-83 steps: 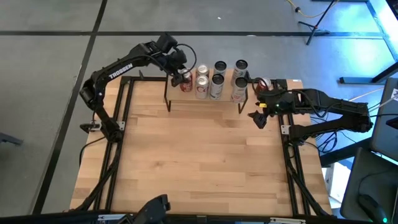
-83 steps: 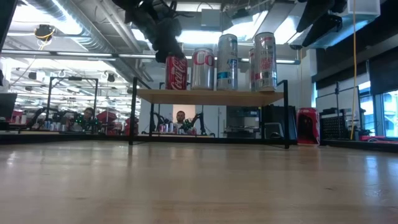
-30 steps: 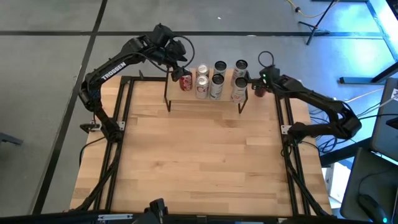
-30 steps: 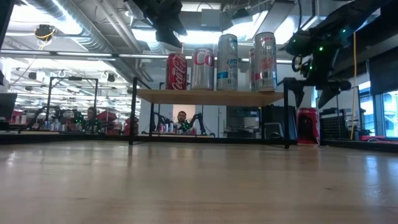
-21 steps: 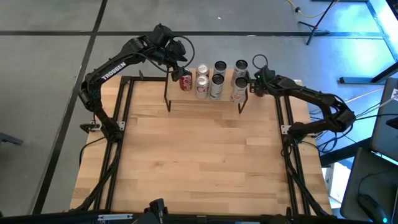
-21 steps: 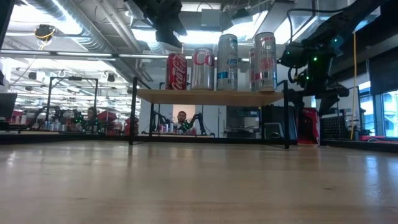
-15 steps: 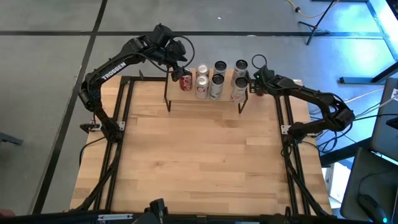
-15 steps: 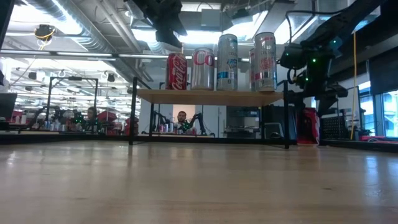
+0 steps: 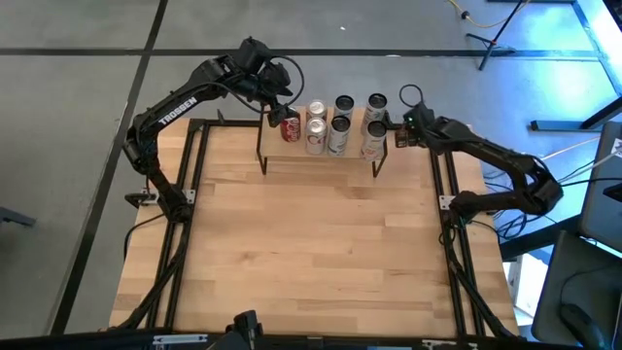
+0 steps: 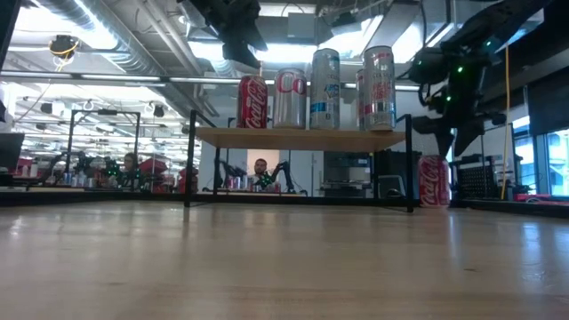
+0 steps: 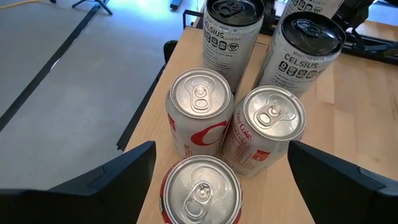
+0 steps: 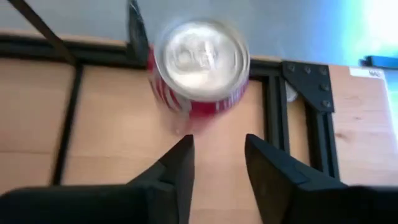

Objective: Place canned beverage on shelf
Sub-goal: Put the red soda can on the shelf aligned with the other red soda can

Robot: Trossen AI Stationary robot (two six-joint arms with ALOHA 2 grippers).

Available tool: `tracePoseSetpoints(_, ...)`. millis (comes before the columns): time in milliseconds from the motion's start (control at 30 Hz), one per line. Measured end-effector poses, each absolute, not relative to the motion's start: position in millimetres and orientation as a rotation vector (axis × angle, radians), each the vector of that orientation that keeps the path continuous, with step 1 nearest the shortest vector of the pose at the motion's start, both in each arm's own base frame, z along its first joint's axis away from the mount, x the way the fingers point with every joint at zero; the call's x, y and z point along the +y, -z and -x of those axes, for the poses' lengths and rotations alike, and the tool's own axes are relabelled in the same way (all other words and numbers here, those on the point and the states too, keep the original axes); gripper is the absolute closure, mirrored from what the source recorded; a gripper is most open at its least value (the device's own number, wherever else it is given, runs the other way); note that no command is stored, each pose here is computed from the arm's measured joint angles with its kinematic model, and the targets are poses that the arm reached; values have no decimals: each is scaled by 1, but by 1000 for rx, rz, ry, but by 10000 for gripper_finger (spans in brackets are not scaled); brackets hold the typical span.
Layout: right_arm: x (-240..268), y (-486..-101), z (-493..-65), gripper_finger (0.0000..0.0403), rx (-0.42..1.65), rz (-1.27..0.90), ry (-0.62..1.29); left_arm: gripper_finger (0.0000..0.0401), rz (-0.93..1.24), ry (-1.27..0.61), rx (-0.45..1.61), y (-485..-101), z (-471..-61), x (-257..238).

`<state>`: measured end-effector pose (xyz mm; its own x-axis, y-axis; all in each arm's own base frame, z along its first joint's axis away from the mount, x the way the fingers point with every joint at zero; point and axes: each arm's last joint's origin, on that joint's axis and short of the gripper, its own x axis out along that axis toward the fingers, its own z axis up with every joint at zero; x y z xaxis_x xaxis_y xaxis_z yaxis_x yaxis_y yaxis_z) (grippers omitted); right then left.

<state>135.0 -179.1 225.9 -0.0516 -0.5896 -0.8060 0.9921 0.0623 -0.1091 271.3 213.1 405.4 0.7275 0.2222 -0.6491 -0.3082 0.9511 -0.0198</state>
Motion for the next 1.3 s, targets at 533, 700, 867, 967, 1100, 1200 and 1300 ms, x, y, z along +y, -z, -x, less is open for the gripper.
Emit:
tracePoseSetpoints(533,-173,-272,-134,217,661,-628,1293,51,130,-293,698,-405,-271,213)
tracePoseSetpoints(700,-183,-270,-141,126,642,-605,1327,51,131,-293,698,-405,-271,213)
tracePoseSetpoints(867,-195,-254,-144,48,716,-577,1423,51,131,-293,698,-405,-271,213)
tracePoseSetpoints(967,-202,-247,-142,14,742,-588,1458,51,131,-287,698,-405,-273,212)
tracePoseSetpoints(1100,-214,-238,-136,12,765,-640,1463,51,126,-273,699,-405,-275,208)
tracePoseSetpoints(1200,-218,-234,-138,22,768,-645,1450,51,121,-265,700,-405,-277,205)
tracePoseSetpoints(1300,-221,-226,-141,28,809,-659,1434,51,114,-273,704,-405,-278,204)
